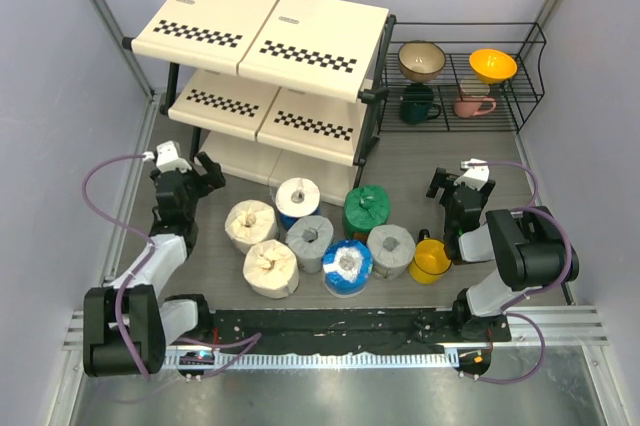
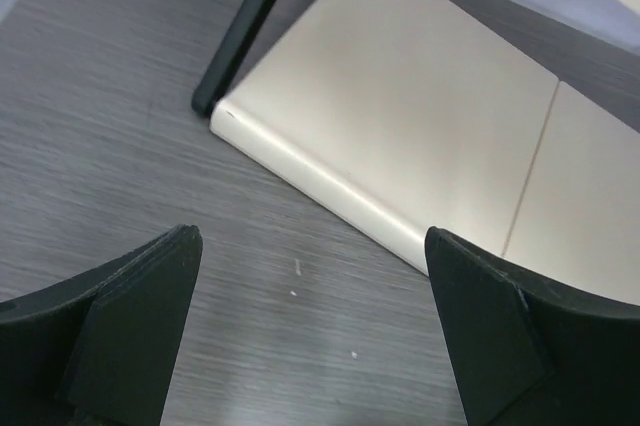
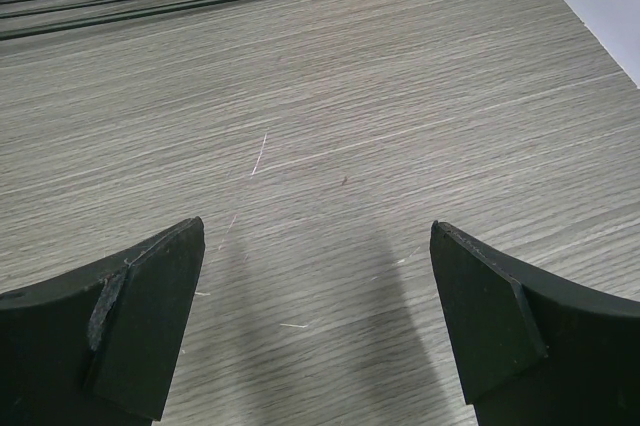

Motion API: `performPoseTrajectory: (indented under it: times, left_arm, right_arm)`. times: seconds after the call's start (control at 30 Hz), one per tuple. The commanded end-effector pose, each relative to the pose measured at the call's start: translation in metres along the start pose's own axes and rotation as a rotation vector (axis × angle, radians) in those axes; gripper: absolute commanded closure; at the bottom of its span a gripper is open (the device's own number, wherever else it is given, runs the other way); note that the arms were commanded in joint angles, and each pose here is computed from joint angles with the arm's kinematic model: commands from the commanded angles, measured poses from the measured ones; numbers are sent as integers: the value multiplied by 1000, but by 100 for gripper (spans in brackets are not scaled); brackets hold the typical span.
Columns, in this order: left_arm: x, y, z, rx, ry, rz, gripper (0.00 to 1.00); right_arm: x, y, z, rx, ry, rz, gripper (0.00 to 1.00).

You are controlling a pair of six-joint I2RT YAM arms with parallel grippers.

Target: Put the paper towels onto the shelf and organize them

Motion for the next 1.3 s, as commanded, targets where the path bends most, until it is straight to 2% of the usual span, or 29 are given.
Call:
performPoseTrajectory:
  times: [0.0,0.13,0.2,0.27,0.3,0.33,0.47,0.63,0.97,1.27]
  left_arm:
    - [10,-18,9,-26,81,118,1]
    - [19,-23,25,-34,59,199,0]
    - [16,-22,33,-1,94,234,0]
    - [27,-18,39,110,79,340,0]
    - [16,-6,46,225,137,367,0]
    - [23,-8,46,230,141,373,0]
    - [28,-16,45,184,191,368,0]
    - [33,-20,48,209,233,391,0]
    - [35,-22,63,248,344,348,0]
    - [57,-26,79,234,288,302,0]
  right_arm:
    - [20,-3,-4,-31,-81,-42,0]
    - [20,-3,-4,-30,-79,-41,0]
    - [20,-3,-4,-30,-81,-42,0]
    - [20,-3,-4,-30,-80,-41,0]
    - [20,-3,-4,-31,-80,-41,0]
    - [20,-3,-4,-31,-79,-42,0]
    - [20,-3,-4,-30,-80,-43,0]
    - [20,-3,-4,-31,-81,-43,0]
    - [20,-3,-4,-31,-80,-41,0]
    - [22,-3,-1,-18,-102,-44,0]
Point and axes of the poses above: each gripper's point midway between its finger pads, its own z axis back along the fingers, its own y axis along the line the jaws close on, x = y × z, the point moved 6 cm from there along z, back along the fingers, and after that the axes turned 7 degrees about z, right-handed, at the moved point
